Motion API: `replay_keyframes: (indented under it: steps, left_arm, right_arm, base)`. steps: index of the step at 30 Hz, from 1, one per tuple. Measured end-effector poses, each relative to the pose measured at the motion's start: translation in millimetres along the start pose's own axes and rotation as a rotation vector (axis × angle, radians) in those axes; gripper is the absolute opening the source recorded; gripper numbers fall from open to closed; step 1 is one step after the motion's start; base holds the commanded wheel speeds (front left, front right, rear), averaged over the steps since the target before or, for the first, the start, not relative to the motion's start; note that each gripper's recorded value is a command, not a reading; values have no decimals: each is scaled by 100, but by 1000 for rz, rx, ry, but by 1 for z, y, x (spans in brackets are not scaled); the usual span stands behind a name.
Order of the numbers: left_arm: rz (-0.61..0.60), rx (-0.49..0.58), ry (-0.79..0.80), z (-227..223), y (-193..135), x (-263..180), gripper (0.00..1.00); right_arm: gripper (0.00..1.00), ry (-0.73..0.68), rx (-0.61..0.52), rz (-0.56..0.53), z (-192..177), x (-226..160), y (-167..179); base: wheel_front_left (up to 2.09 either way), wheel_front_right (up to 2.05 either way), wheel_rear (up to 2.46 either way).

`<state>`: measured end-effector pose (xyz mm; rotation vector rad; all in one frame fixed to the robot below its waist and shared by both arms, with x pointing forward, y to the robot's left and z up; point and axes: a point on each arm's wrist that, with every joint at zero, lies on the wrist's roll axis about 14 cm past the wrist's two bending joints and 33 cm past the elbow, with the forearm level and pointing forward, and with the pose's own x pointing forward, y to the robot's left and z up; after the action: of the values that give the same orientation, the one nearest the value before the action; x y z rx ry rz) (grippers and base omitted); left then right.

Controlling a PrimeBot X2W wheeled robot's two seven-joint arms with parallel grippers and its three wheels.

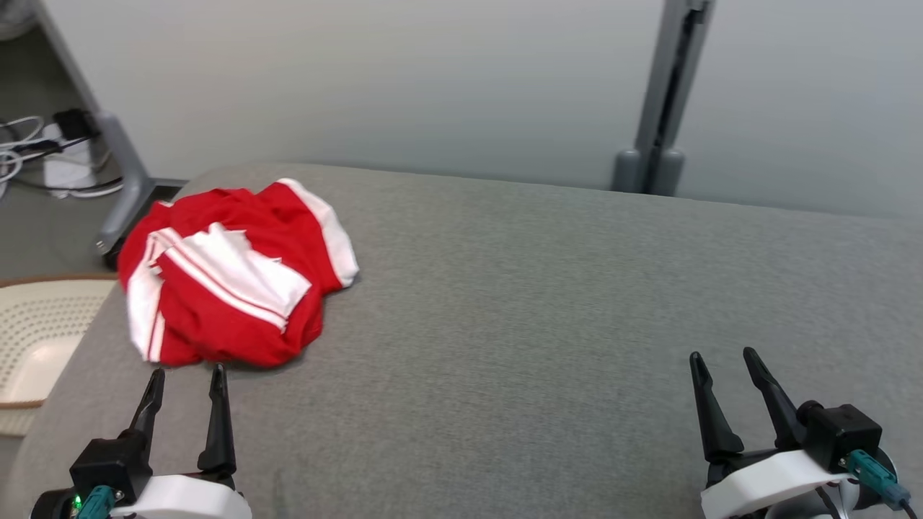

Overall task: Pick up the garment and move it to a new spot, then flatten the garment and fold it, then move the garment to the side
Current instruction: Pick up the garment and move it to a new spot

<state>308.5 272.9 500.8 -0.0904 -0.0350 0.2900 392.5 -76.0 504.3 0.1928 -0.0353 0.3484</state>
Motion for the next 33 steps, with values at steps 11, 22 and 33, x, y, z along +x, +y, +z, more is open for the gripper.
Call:
replay_keyframes:
  steps: [11, 22, 33]
  left_arm:
    - [194, 16, -14, 5, 65, -40, 100]
    - [314, 19, -21, 8, 99, -69, 100]
    - [356, 12, -17, 8, 111, -76, 100]
  right_arm:
    - [100, 46, 18, 188, -16, 26, 62]
    - [100, 76, 30, 292, -27, 36, 98]
    - [100, 86, 34, 319, -32, 39, 107]
  base:
    - [0, 0, 0]
    - [0, 0, 0]
    - [0, 0, 0]
